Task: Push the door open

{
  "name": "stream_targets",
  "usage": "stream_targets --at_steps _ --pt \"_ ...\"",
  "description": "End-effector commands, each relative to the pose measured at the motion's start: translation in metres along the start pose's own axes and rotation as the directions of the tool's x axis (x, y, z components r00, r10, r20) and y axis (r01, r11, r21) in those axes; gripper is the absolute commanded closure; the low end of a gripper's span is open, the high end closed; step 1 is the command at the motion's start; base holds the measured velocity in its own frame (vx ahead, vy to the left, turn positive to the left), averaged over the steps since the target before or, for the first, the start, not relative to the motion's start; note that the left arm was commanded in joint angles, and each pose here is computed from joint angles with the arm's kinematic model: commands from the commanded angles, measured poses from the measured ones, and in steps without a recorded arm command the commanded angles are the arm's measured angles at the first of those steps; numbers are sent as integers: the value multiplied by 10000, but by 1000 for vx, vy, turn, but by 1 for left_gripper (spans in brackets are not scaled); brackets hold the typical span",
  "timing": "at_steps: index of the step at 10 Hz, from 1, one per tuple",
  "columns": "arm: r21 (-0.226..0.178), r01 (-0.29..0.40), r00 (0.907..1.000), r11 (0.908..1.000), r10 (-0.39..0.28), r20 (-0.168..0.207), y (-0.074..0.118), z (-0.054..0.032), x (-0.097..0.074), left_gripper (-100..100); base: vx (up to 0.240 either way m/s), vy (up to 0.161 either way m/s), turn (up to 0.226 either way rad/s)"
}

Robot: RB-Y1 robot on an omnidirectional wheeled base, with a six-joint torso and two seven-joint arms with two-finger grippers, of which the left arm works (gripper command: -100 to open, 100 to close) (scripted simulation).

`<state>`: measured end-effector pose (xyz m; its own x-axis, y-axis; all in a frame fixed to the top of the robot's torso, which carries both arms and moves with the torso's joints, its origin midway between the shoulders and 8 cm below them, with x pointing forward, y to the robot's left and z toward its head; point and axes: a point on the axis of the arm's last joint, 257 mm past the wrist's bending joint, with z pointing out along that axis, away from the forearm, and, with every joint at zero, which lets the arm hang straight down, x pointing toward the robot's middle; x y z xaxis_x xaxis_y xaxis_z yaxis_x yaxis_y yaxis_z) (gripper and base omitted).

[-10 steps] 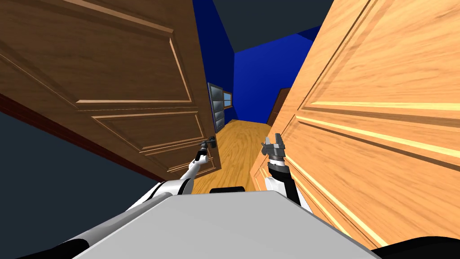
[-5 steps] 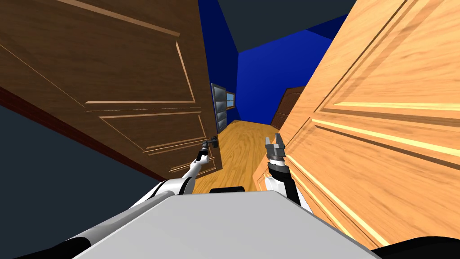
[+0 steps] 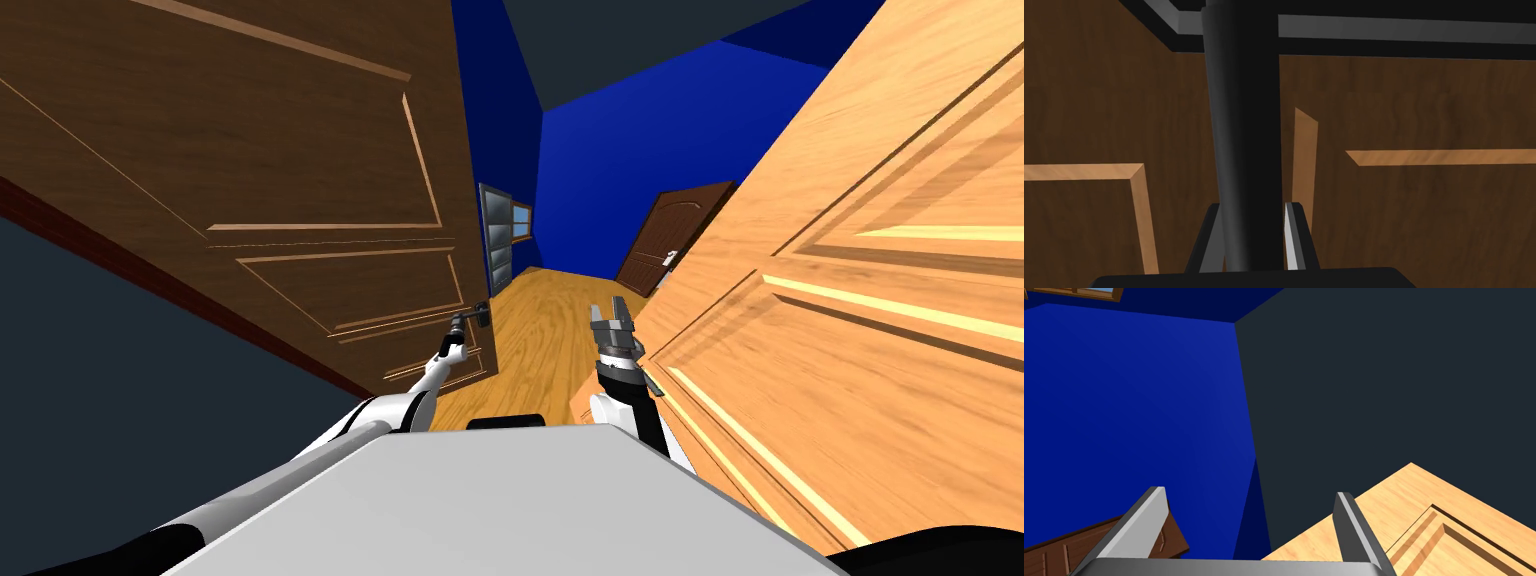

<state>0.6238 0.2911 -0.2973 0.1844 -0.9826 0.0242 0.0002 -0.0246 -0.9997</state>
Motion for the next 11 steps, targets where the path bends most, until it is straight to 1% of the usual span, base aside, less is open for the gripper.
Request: stream_targets --at_steps 1,4,6,7,9,10,11 --pt "184 -111 9996 9998 106 276 -72 22 -161 100 133 23 110" --pt "186 -114 9996 9998 108 277 -72 22 -140 100 74 -6 58" --pt "193 -122 9995 9997 116 277 -73 21 -75 100 83 -8 155" --pt "193 -122 9995 9997 116 277 -73 21 -75 100 70 -16 36" --pt "192 -116 9996 9997 111 267 -71 16 -2 100 109 -20 131" --pt "192 -116 9996 9997 111 267 -71 16 -2 100 89 -22 92" --pt "188 -107 9996 9998 102 256 -68 12 51 100 103 -30 121"
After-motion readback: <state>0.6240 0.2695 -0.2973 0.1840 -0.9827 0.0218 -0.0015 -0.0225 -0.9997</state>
